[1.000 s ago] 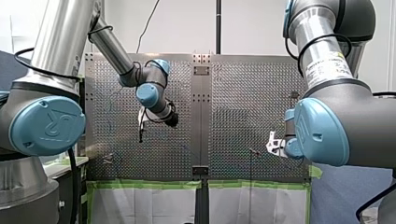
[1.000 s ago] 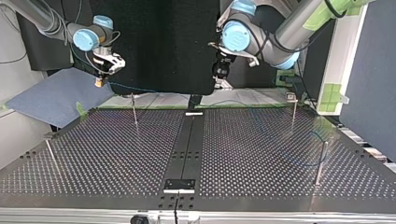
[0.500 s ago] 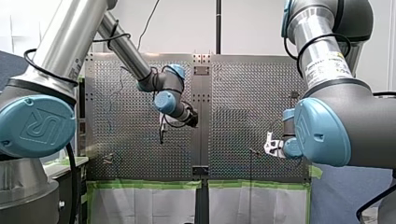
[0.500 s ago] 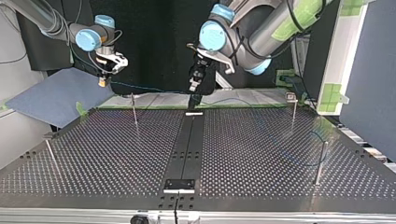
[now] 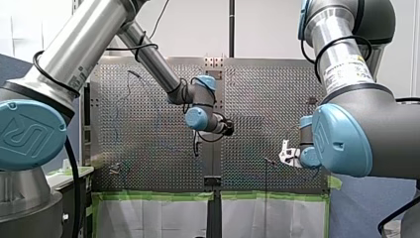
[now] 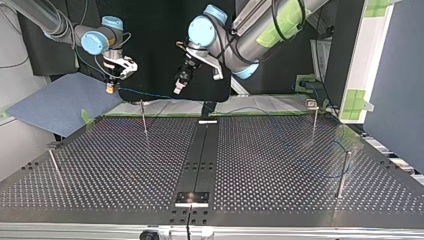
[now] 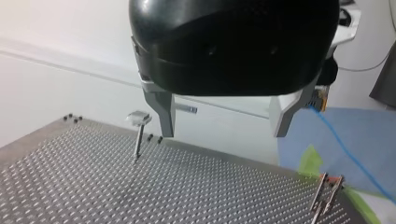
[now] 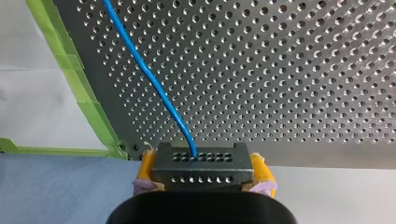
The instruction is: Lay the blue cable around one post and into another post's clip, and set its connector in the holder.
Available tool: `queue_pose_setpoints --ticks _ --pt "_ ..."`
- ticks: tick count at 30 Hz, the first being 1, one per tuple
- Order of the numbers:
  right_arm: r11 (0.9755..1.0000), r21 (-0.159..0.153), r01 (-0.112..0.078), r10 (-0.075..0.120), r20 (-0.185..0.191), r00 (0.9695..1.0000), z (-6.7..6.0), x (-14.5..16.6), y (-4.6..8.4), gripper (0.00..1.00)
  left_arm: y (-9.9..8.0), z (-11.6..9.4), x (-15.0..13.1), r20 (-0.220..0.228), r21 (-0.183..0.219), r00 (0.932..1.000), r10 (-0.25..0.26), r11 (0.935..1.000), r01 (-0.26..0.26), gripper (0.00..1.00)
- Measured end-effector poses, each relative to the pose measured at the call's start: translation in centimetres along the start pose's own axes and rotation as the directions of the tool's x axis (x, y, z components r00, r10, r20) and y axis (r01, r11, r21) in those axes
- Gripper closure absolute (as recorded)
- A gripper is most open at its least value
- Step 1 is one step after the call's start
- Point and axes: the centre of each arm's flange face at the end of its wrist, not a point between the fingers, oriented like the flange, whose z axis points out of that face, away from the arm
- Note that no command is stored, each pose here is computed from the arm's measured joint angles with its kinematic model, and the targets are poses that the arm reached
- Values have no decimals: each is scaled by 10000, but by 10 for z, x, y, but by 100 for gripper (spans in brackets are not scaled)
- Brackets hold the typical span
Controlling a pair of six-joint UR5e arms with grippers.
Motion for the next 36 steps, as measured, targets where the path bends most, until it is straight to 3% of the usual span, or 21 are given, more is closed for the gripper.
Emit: queue_pose_setpoints --ticks 9,17,24,36 --pt "9997 12 -230 230 -405 9989 5 5 3 100 2 11 38 100 -365 9999 -3 9993 7 0" --pt "9998 -6 -216 216 -508 9985 7 6 5 100 13 26 64 266 -542 9996 -22 9985 36 0" --pt "9999 16 -144 144 -331 9993 4 4 2 100 14 56 74 873 -494 9962 -49 9987 93 0" --pt "10000 -54 20 -21 -239 9997 2 2 -1 100 10 99 89 1856 -293 9814 -492 9980 556 0"
